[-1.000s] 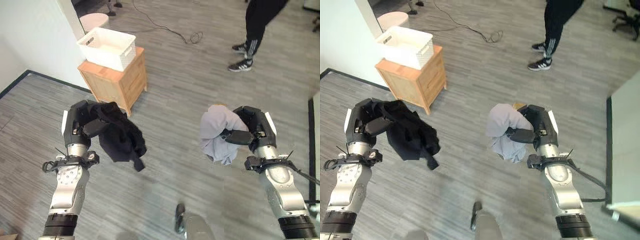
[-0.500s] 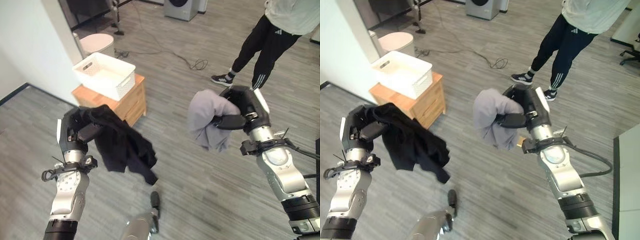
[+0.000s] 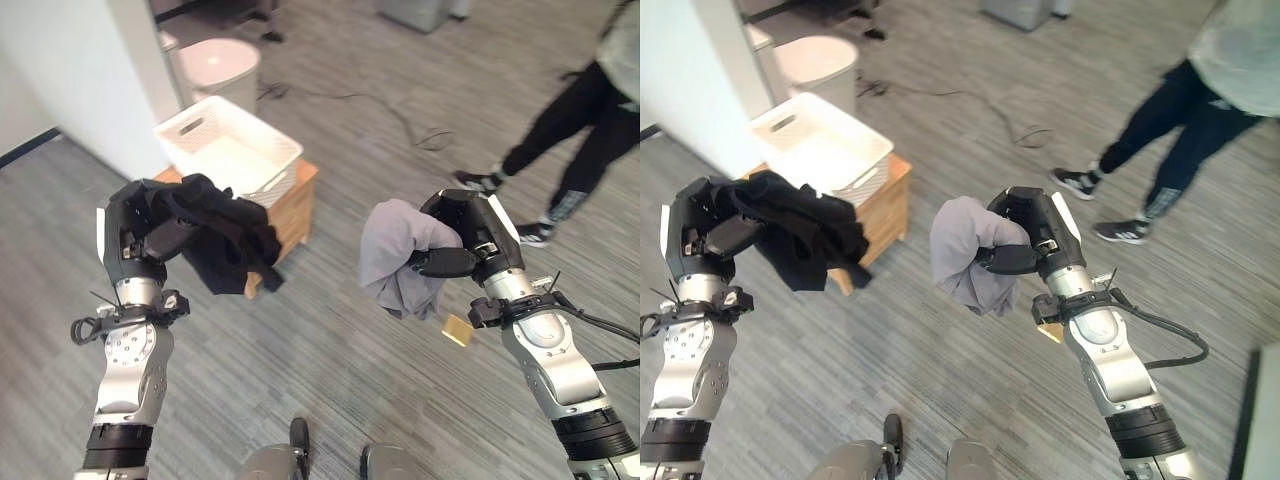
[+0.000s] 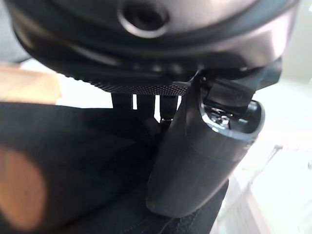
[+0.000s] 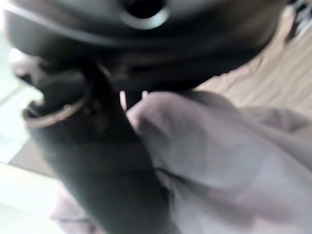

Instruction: Pick up bed clothes into laundry basket.

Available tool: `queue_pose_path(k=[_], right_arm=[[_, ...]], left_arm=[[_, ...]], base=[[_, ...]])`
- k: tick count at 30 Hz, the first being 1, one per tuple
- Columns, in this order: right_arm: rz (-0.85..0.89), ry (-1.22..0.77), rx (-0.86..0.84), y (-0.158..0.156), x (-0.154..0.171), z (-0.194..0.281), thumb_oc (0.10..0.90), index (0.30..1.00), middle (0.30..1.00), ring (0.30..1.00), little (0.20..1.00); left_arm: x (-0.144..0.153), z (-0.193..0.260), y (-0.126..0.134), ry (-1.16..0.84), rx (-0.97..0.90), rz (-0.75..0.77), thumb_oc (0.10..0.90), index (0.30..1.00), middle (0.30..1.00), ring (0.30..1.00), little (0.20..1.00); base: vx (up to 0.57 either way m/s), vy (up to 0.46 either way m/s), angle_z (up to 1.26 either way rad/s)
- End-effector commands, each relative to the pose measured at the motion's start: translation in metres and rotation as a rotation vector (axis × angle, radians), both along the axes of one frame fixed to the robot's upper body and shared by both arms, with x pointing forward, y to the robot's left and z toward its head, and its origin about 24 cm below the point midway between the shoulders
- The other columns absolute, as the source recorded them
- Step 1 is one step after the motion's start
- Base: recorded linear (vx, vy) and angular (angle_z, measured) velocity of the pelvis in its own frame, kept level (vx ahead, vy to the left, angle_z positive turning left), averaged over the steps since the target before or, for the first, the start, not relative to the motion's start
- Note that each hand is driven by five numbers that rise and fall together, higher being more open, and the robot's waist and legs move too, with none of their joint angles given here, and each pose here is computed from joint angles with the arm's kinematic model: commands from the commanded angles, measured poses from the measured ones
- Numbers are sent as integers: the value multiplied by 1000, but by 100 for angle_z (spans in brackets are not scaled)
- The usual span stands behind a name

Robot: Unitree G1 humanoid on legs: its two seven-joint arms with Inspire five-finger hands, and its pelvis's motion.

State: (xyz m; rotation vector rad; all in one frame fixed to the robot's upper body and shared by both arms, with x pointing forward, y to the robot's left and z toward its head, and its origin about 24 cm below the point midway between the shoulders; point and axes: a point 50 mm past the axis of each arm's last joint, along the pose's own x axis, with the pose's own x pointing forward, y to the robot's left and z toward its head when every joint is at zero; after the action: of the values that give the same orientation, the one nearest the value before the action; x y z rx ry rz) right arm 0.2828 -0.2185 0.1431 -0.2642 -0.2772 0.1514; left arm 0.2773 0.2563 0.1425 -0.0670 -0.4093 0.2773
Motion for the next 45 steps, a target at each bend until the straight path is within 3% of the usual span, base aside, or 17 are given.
queue_pose_path(k=[1,6,12,22,30,38,42,45], right_arm=[[-9,-273,68,-6,0,51,400,300,300,300,300],[21,-253,64,1,-2,45,400,300,300,300,300],[170,-210,104,36,10,40,400,300,300,300,300],[155,-150,153,30,-12,16,400,300,300,300,300],[212,-75,250,49,-15,-4,400,300,300,300,300],[269,37,243,59,-17,-27,400,300,300,300,300],[284,82,236,58,-21,-37,400,300,300,300,300],[295,117,246,61,-23,-46,400,300,300,300,300]], left_arm=[[-6,59,-19,-293,116,-113,400,300,300,300,300],[-5,63,-19,-305,124,-116,400,300,300,300,300],[-15,39,-3,-232,55,-55,400,300,300,300,300],[-13,31,-4,-177,113,-73,400,300,300,300,300],[6,75,-6,-279,242,-85,400,300,300,300,300],[21,166,-45,-404,588,-393,400,300,300,300,300],[18,190,-62,-423,674,-538,400,300,300,300,300],[19,213,-63,-489,609,-551,400,300,300,300,300]], base=[[148,-179,135],[166,-399,150],[63,-415,52],[16,-202,21],[81,54,-32],[35,31,-18],[26,1,1],[47,7,5]])
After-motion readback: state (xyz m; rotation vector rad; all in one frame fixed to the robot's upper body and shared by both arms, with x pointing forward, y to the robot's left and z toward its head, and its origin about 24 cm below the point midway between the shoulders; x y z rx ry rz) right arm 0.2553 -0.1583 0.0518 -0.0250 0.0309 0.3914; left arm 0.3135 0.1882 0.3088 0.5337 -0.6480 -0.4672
